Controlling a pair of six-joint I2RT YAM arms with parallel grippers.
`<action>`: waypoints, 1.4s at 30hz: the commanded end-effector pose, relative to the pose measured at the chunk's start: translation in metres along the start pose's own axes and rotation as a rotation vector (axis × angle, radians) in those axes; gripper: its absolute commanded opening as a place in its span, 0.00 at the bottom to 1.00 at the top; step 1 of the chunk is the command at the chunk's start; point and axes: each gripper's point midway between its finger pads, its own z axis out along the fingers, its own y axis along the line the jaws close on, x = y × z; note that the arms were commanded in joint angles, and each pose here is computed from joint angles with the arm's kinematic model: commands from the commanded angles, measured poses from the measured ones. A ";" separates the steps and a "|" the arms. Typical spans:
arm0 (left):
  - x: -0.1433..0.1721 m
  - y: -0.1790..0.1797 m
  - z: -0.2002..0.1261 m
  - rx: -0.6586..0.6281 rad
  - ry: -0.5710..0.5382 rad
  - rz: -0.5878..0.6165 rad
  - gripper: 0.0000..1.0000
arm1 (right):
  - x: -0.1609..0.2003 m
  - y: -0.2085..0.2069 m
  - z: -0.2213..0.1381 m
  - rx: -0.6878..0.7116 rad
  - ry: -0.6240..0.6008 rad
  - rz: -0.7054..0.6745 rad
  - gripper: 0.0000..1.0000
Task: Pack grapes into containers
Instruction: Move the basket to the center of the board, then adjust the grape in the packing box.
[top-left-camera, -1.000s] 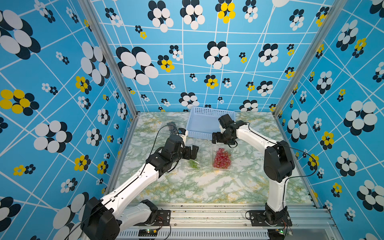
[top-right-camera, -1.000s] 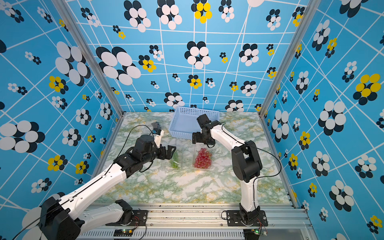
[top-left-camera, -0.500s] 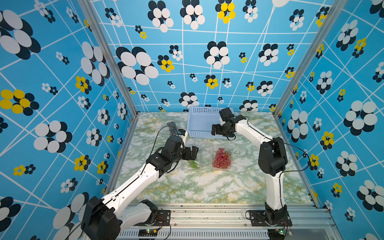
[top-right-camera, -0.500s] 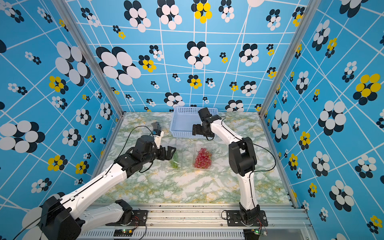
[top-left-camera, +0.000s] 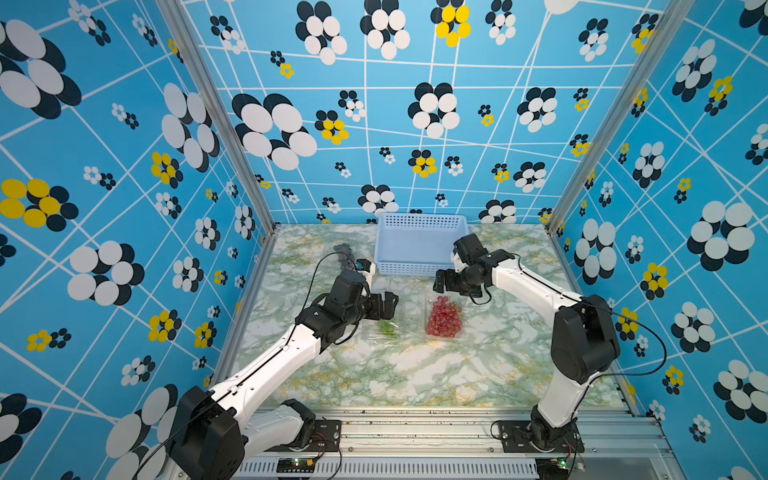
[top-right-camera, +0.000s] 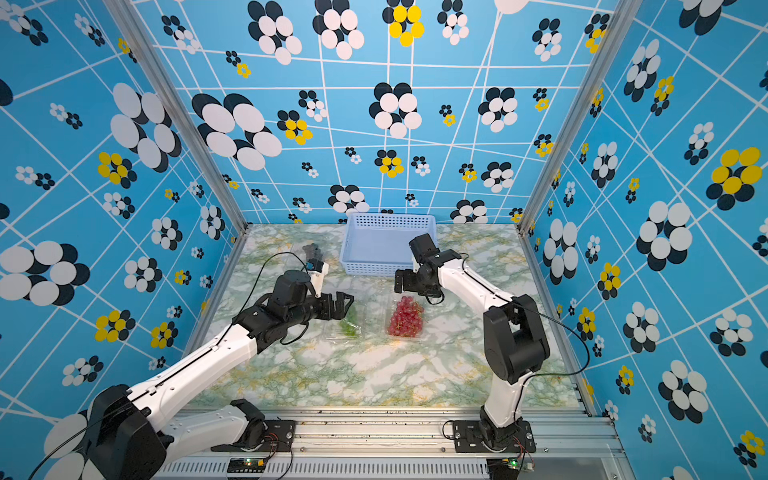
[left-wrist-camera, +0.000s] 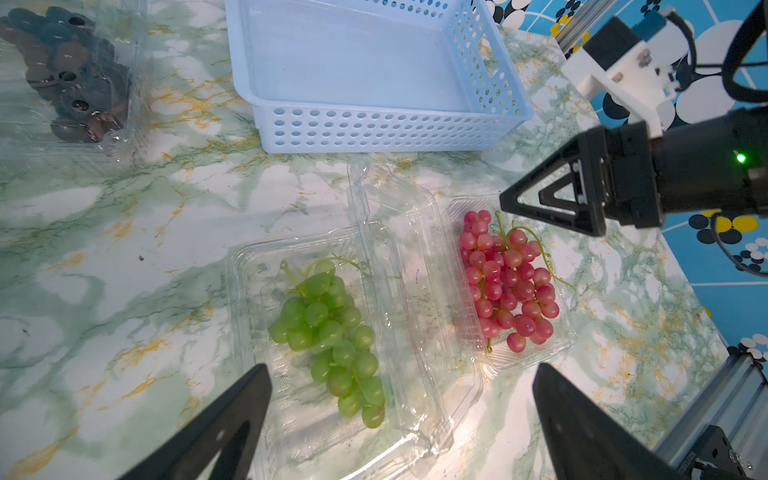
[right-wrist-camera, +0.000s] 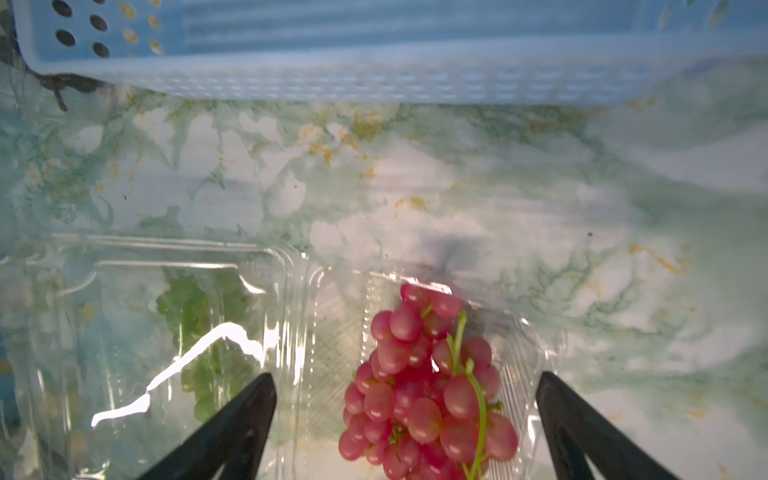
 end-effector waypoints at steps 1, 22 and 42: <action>0.002 0.002 -0.001 0.007 -0.009 -0.021 1.00 | 0.022 0.011 -0.007 -0.040 0.016 -0.012 0.99; 0.006 0.002 0.003 0.018 0.000 -0.028 1.00 | 0.066 0.041 0.015 -0.077 0.081 -0.036 0.99; 0.008 0.002 0.002 0.020 0.002 -0.027 1.00 | 0.040 0.028 0.012 0.072 0.033 -0.033 0.99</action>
